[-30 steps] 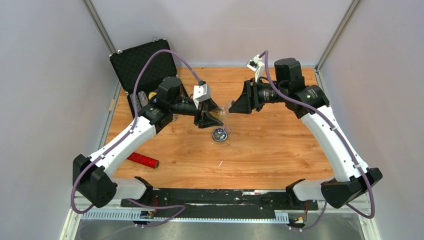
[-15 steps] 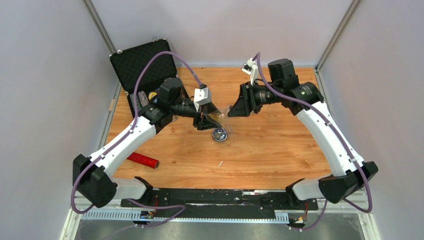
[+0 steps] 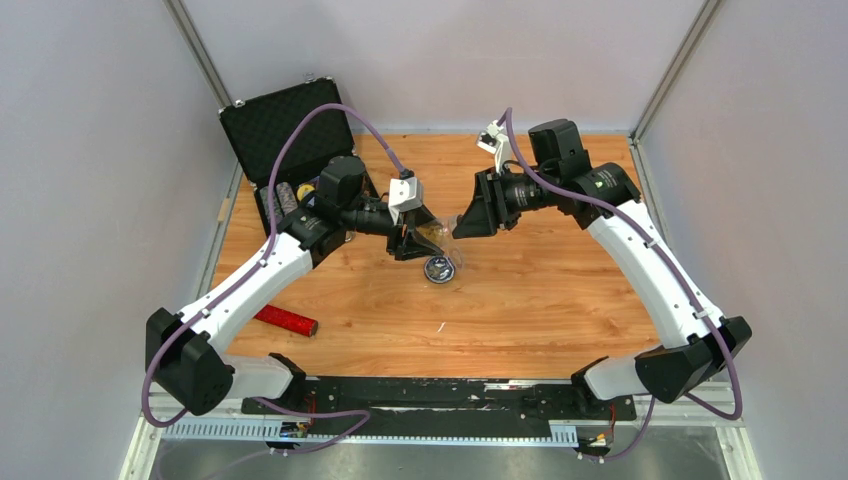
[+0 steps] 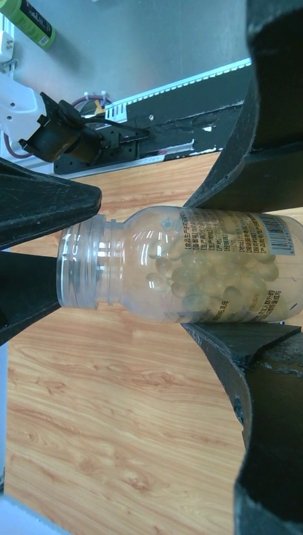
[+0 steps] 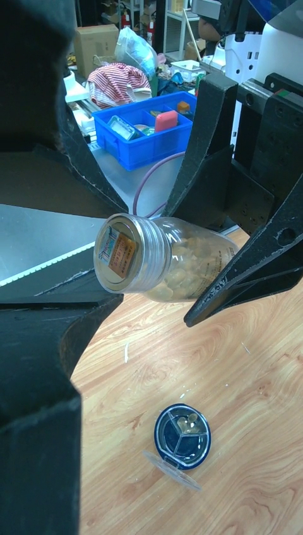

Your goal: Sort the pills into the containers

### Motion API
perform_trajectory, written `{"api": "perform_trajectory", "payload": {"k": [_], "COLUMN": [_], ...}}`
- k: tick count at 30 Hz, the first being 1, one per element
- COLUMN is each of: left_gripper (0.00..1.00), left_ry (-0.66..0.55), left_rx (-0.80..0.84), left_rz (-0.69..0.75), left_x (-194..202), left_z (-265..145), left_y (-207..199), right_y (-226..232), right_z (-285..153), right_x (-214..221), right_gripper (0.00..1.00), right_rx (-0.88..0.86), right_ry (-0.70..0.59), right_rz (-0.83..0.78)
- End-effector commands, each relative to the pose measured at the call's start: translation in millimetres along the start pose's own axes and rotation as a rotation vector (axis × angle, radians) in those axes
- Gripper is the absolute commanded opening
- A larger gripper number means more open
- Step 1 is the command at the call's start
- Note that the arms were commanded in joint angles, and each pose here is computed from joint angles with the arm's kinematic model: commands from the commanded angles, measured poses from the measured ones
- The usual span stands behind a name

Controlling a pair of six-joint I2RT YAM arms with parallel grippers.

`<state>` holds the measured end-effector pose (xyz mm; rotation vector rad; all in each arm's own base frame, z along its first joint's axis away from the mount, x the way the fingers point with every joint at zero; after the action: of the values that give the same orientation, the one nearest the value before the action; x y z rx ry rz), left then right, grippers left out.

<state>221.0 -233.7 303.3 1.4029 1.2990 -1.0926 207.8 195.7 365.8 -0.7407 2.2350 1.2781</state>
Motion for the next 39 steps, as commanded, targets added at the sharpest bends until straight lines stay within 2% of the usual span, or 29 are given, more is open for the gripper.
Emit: {"api": "perform_trajectory", "payload": {"k": [1, 7, 13, 21, 28, 33, 39], "left_gripper": [0.0, 0.0, 0.0, 0.0, 0.0, 0.0, 0.0], "left_ry": [-0.074, -0.063, -0.024, -0.007, 0.003, -0.011, -0.028], "left_rx": [0.004, 0.017, 0.062, 0.163, 0.178, 0.129, -0.004], "left_rz": [0.113, 0.131, 0.224, 0.187, 0.169, 0.185, 0.239], "left_x": [-23.5, -20.8, -15.8, -16.6, -15.8, -15.6, -14.6], "left_z": [0.4, 0.7, -1.6, -2.9, -2.9, -3.0, -4.5], "left_y": [2.0, 0.1, -4.7, -14.6, -14.8, -12.9, -4.1], "right_y": [3.3, 1.3, -1.6, 4.4, 2.4, 3.0, 0.5], "right_z": [5.2, 7.9, 15.4, 19.1, 26.2, 31.8, 44.7], "right_x": [-5.6, -4.4, 6.8, 21.8, 22.6, 19.6, 16.6], "right_gripper": [0.39, 0.39, 0.36, 0.31, 0.27, 0.27, 0.32], "right_rx": [-0.005, -0.006, -0.012, 0.01, 0.071, 0.072, 0.11], "right_ry": [-0.009, 0.011, 0.081, 0.11, 0.089, 0.078, 0.084], "right_rz": [-0.036, -0.021, -0.04, -0.195, -0.236, -0.152, 0.078]}}
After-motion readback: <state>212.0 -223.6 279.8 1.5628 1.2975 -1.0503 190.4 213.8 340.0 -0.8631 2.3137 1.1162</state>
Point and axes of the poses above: each gripper's point midway between its finger pads, its own z axis out along the fingers, its own y axis along the line the jaws close on, x = y × z, the point moved 8 cm from there along -z, back along the fingers, and after that the axes turned 3 degrees about z, right-handed, at the moved point
